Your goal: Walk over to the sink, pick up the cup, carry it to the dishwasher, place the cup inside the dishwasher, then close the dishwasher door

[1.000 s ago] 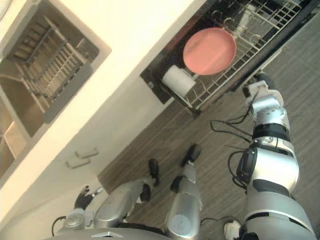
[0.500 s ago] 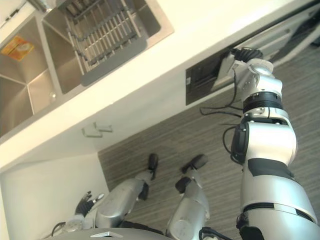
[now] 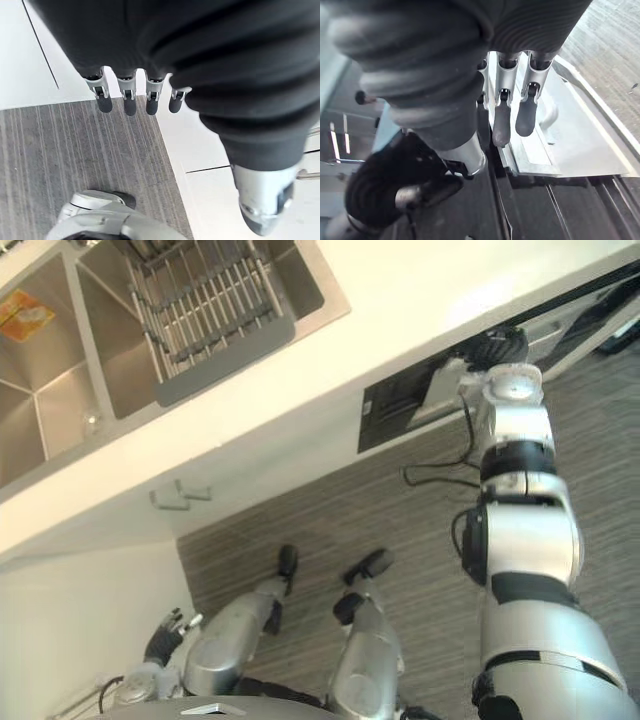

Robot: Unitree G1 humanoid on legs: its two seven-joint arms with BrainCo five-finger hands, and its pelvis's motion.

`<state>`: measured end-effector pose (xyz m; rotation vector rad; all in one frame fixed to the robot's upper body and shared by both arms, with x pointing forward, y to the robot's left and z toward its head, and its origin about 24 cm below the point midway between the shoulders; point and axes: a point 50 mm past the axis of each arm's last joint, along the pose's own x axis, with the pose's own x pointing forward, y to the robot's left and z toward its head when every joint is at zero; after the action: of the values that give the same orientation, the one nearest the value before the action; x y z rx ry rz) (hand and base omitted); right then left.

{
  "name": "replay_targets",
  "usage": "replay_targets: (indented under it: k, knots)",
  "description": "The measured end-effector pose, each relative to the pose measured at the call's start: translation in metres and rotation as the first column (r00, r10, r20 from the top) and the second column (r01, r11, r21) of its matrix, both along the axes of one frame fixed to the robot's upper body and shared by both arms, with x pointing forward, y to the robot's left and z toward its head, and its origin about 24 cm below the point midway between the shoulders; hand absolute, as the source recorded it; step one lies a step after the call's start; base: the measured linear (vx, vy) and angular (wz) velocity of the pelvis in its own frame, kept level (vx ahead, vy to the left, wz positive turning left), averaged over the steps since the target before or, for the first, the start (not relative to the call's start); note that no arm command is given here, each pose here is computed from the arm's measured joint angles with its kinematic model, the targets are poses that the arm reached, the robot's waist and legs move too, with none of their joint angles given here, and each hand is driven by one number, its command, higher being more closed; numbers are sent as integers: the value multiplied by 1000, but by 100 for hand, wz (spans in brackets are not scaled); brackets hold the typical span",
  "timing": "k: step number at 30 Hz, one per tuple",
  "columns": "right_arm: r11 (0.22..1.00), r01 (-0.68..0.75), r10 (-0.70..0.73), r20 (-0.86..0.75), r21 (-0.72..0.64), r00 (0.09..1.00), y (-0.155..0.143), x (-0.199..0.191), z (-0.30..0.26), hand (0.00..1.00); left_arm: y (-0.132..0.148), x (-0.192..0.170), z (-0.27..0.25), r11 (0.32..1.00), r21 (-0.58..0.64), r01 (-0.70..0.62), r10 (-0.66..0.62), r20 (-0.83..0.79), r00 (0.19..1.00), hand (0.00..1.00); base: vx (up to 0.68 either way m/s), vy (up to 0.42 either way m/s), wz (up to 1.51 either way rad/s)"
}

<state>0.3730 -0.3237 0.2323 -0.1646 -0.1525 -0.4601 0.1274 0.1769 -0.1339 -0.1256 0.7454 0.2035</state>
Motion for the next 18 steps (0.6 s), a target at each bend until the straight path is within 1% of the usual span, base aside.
replay_targets:
  k: [1, 3, 4, 5, 6, 8, 9, 11, 12, 14, 16, 18]
  knots:
    - [997, -35, 34, 18, 69, 999, 2, -9, -30, 0, 5, -4, 0, 999, -11, -43, 43, 11, 999, 0, 108, 6, -17]
    - [983, -92, 93, 2, 158, 996, 19, -27, -88, 0, 14, -14, -1, 993, -27, -118, 118, 5, 993, 0, 130, 10, -25]
    - [971, -97, 114, -68, 218, 991, 33, -45, -137, 0, 20, -21, -1, 986, -27, -163, 163, 6, 987, 0, 146, 20, -25]
    - [954, -64, 116, -164, 292, 980, 45, -70, -186, 0, 25, -25, 0, 982, -19, -189, 190, 12, 982, 0, 140, 26, -21]
    - [945, -36, 110, -214, 325, 971, 49, -85, -209, 0, 27, -25, 0, 979, -18, -205, 206, 15, 979, 0, 166, 58, -25]
    - [905, 89, 95, -401, 416, 911, 69, -147, -279, 0, 32, -24, 3, 970, -8, -241, 241, 38, 970, 0, 145, 75, -16]
    - [902, 110, 97, -445, 417, 890, 75, -160, -293, 0, 34, -25, 3, 968, -1, -252, 252, 40, 967, 0, 120, 88, -7]
    - [900, 173, 112, -594, 401, 797, 92, -202, -334, 0, 38, -26, 4, 961, 6, -276, 276, 50, 960, 0, 121, 99, -14]
    - [897, 189, 117, -627, 400, 770, 95, -212, -343, 0, 39, -27, 3, 960, 10, -281, 280, 48, 959, 0, 90, 90, -15]
    - [888, 223, 159, -722, 403, 673, 102, -242, -368, 0, 39, -31, 0, 956, 31, -293, 293, 17, 956, 0, 75, 101, -2]
    - [873, 269, 155, -755, 407, 637, 99, -261, -376, 0, 37, -38, -5, 958, 49, -281, 283, -25, 959, 0, 68, 120, 14]
    - [878, 253, 162, -749, 407, 642, 95, -266, -376, 0, 35, -45, -10, 966, 68, -249, 253, -75, 964, 0, 63, 127, 39]
